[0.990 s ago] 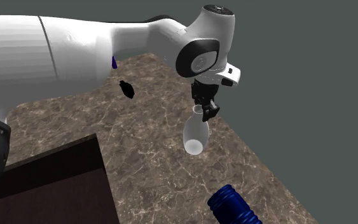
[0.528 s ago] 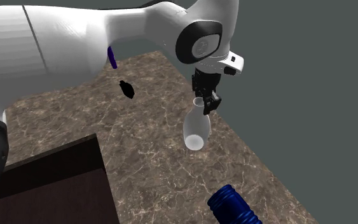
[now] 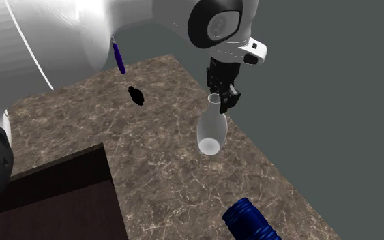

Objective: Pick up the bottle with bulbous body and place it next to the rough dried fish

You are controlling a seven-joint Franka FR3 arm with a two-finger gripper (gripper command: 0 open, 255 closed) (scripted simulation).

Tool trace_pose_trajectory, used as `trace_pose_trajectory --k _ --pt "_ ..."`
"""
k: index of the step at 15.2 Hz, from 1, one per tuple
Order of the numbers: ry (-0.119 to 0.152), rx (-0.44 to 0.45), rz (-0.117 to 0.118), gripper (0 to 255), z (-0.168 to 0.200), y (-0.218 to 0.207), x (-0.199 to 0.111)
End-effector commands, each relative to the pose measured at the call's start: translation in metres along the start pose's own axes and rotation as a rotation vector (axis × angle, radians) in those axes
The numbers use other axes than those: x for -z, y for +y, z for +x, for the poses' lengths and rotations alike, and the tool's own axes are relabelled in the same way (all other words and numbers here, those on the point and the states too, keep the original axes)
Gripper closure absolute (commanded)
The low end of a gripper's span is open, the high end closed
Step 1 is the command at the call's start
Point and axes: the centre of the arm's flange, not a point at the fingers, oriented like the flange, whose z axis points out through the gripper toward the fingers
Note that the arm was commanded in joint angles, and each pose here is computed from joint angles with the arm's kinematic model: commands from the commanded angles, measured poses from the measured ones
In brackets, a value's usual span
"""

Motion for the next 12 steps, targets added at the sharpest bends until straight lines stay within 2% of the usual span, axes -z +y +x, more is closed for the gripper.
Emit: trace_pose_trajectory --k 1,6,12 --pt "0.000 0.000 0.000 255 0.000 0.000 0.011" --pt "0.000 0.000 0.000 255 0.000 -0.001 0.034" --pt "0.000 0.000 0.000 255 -0.046 -0.065 0.032"
